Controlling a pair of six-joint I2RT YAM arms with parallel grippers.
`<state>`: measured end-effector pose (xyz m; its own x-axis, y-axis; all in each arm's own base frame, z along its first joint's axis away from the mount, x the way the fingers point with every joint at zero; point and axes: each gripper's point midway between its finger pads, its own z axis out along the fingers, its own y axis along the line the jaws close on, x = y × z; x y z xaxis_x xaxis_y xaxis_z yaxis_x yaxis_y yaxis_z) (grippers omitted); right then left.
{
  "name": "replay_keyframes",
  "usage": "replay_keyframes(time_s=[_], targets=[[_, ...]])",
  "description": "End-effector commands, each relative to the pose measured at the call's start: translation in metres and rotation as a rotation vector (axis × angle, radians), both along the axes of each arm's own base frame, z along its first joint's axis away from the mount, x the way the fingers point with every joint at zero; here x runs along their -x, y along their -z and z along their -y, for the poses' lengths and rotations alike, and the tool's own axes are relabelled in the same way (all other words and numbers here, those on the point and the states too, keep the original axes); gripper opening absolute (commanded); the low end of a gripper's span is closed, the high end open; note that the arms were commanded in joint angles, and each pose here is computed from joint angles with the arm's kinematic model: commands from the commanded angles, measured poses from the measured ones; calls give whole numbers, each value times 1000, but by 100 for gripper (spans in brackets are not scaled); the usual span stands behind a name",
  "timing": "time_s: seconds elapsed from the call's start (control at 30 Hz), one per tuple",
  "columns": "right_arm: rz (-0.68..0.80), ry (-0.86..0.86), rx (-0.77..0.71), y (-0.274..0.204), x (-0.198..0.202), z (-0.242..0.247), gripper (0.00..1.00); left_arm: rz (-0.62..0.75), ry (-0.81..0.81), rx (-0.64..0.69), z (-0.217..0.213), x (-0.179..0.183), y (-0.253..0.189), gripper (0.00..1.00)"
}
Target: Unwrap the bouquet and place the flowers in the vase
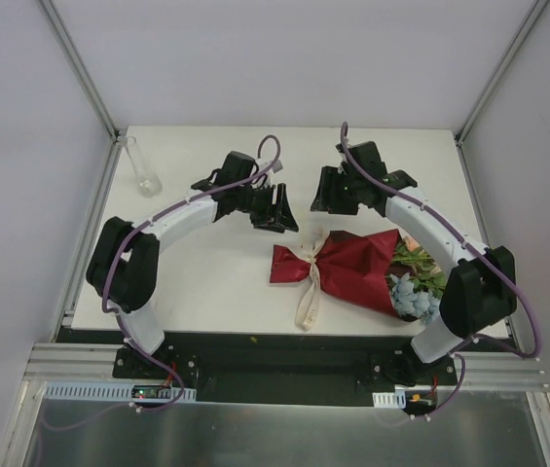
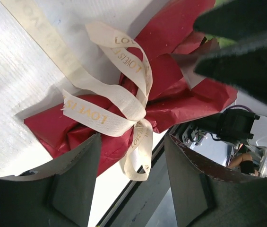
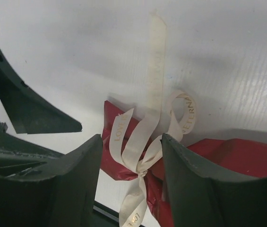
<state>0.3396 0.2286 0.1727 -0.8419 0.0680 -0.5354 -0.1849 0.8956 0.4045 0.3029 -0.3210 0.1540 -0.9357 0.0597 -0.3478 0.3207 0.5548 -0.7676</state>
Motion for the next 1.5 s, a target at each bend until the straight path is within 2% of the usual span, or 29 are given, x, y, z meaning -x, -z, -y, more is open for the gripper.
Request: replay_keyframes(time_s=[0.0,0.2,0.27,0.3,0.37,0.5,0.63,0.8,0.97,1.0,1.07,1.1,1.2,1.33,1.37,1.43,1.47], targets=[[-4,-39,-2,11,-10,-1,56,26,51,24,12,13,2,54],[-48,-95,115,39,-19,6,56,43,61,-27,19,33,18,53],[-51,-98,167,46,-24,12,55,44,48,-43,20,37,24,49],[-67,-102,189,51,-26,13,55,29,43,-51,17,44,32,43],[-55,-122,256,57,-30,19,54,46,37,-15,22,49,28,42],[-106,-180,335,79,-29,20,50,24,7,5,15,67,38,43],[-112,-224,322,84,-29,8,43,35,-16,33,13,74,34,47],[-135,-234,350,97,-28,4,42,36,-34,26,8,76,41,49],[-157,-247,371,107,-27,6,31,48,-50,41,6,77,36,56],[-163,-252,370,109,-26,6,24,52,-54,45,6,77,35,57],[-173,-264,366,111,-24,5,18,63,-65,45,4,76,33,59],[-170,-266,359,109,-24,3,11,67,-69,47,4,76,32,59],[-137,-263,330,92,-26,-1,1,79,-81,56,3,75,29,58],[-61,-218,293,55,-32,-2,1,87,-108,96,6,71,23,53],[-19,-204,269,38,-33,-3,1,84,-112,101,6,72,24,53],[-12,-177,230,32,-26,-4,1,74,-136,112,6,69,24,52],[43,-165,188,16,-27,-7,1,72,-146,116,7,67,25,52]])
